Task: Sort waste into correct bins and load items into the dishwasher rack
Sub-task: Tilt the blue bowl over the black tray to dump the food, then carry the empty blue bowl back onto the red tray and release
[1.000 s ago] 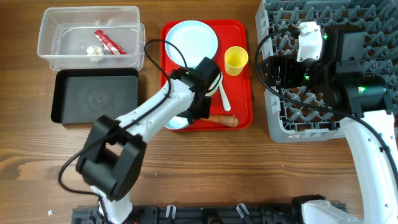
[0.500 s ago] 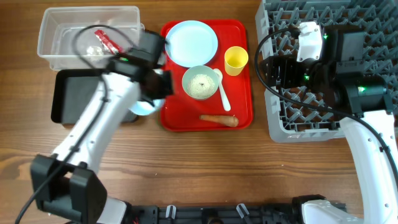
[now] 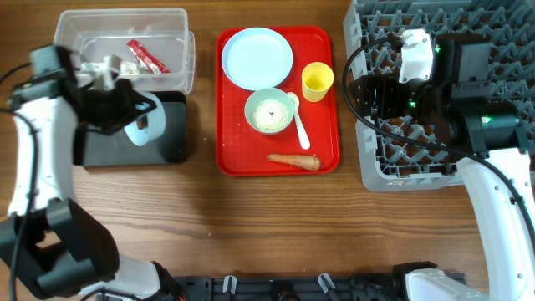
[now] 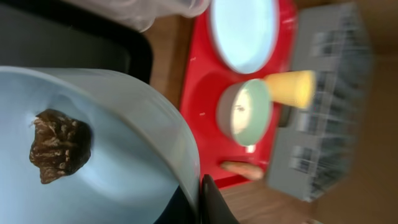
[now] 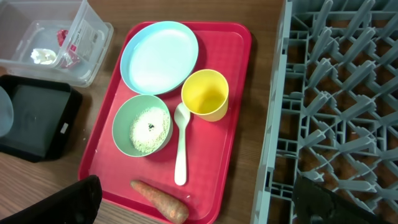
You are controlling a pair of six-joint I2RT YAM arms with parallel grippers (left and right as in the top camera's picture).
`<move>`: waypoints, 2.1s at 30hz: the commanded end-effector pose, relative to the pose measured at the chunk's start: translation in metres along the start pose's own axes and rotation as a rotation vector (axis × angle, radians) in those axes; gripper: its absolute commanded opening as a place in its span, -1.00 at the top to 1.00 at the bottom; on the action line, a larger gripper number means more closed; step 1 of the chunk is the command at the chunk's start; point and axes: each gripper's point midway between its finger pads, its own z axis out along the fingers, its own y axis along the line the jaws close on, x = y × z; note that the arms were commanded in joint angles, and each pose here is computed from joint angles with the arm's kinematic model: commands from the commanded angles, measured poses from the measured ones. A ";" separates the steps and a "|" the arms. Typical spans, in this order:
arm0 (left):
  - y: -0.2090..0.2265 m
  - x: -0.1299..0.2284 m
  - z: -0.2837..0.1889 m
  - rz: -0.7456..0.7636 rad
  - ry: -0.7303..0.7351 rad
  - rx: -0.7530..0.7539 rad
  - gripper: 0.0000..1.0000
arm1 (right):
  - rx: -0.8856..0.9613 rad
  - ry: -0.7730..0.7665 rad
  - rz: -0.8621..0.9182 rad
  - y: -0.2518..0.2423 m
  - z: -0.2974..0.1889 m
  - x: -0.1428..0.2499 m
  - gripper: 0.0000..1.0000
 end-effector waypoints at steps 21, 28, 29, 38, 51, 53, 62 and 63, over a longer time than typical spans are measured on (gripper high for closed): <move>0.038 -0.056 -0.058 -0.172 -0.238 0.769 0.92 | 0.004 -0.012 0.003 0.002 -0.001 -0.006 -0.99; 0.038 -0.057 -0.059 -0.203 -0.227 0.779 0.92 | 0.004 -0.010 0.003 0.002 -0.001 -0.006 -1.00; 0.038 -0.057 -0.059 -0.217 -0.221 0.781 0.92 | 0.004 -0.009 0.003 0.002 -0.001 -0.005 -0.99; 0.046 -0.058 -0.056 -0.385 -0.155 0.758 0.92 | 0.004 -0.005 0.005 0.002 -0.001 -0.004 -0.99; -0.012 -0.053 -0.046 -0.116 -0.134 0.681 0.92 | 0.004 -0.009 0.004 0.002 -0.001 -0.006 -0.99; -0.033 -0.049 -0.038 -0.018 -0.119 0.592 0.92 | 0.004 -0.009 0.004 0.002 -0.001 -0.005 -0.99; -0.099 0.000 0.021 0.359 -0.047 0.075 0.92 | 0.005 -0.006 0.007 0.002 -0.001 -0.005 -0.99; -0.103 0.006 0.029 0.395 -0.038 0.022 0.92 | 0.005 -0.006 0.007 0.002 -0.001 -0.005 -0.99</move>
